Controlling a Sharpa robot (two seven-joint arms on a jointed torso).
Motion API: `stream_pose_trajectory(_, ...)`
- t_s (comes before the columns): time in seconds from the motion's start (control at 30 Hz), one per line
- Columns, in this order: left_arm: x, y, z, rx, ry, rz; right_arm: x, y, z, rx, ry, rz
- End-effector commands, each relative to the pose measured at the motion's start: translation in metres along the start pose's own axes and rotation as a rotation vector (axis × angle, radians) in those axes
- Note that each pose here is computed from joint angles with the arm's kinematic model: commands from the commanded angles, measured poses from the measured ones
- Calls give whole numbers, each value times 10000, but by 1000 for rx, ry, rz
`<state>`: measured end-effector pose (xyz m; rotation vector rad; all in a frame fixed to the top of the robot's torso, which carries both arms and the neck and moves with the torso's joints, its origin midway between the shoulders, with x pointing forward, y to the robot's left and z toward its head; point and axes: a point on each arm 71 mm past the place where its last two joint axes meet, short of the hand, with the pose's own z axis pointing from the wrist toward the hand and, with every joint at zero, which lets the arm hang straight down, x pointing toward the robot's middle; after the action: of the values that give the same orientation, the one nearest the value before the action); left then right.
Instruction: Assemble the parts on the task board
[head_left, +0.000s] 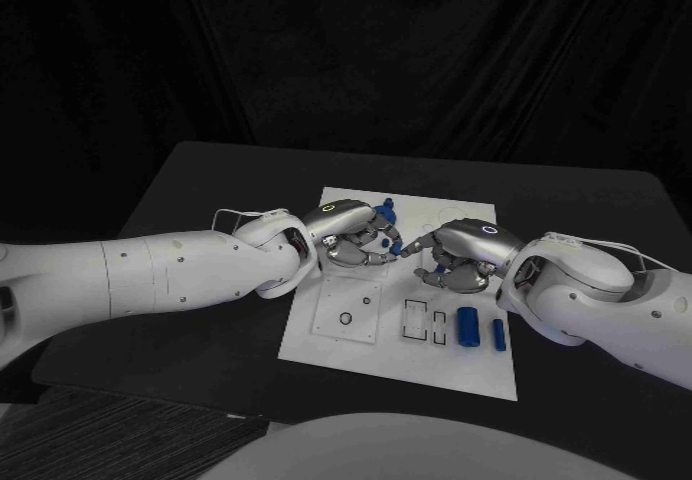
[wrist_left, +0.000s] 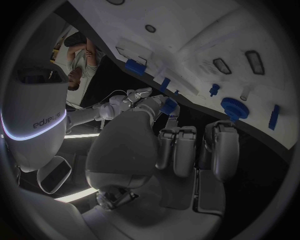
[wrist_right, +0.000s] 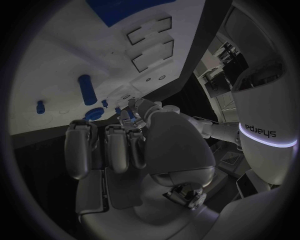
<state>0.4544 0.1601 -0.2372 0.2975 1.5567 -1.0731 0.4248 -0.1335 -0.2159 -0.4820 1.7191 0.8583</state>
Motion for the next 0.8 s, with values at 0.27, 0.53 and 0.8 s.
stream_pose_trajectory(0.27,52,7,-1,-15,37,-21,-15,19,-8,5,-25,2)
stream_pose_trajectory(0.53,62,8,-3,-18,39,-23,-12,38,0,-2,-23,2)
stream_pose_trajectory(0.8,67,6,-3,-18,40,-24,-8,56,15,-9,-20,3)
